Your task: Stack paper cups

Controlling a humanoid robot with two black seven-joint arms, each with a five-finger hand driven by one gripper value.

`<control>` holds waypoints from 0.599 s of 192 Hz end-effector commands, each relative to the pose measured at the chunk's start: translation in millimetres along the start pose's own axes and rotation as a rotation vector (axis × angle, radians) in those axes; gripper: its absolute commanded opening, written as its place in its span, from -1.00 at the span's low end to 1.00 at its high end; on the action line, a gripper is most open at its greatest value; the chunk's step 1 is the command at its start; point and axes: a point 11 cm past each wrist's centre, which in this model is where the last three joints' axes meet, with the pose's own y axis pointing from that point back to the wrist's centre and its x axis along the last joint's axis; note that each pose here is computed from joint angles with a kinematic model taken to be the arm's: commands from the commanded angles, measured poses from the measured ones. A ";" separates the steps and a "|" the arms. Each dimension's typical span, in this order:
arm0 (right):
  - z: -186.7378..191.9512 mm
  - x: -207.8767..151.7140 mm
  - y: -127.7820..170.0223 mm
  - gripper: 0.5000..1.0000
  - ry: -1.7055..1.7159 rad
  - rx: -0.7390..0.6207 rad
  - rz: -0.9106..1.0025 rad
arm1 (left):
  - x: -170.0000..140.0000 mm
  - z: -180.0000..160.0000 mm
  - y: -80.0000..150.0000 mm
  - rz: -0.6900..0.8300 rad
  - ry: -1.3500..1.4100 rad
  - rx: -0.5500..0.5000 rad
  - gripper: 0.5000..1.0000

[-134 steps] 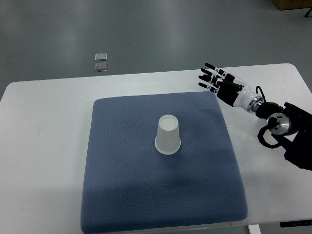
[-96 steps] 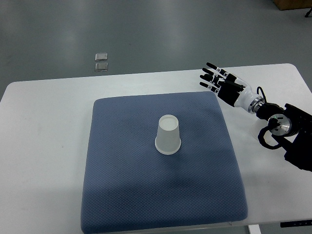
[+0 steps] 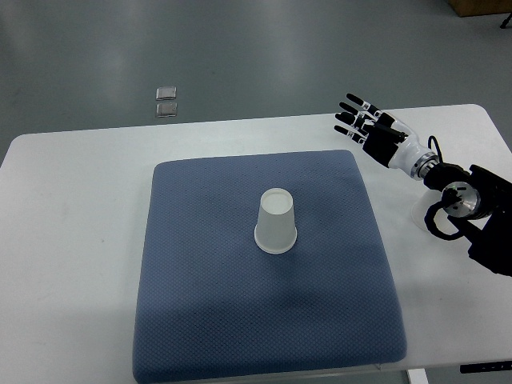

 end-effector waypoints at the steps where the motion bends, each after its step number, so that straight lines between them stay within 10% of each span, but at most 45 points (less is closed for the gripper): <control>1: -3.4 -1.4 -1.8 0.69 -0.002 0.042 0.009 | 0.4 0.0 0.0 0.002 0.000 0.000 1.00; 115: -39.6 3.4 5.8 0.69 0.055 0.140 -0.038 | 0.9 -0.1 0.0 0.003 -0.002 0.001 1.00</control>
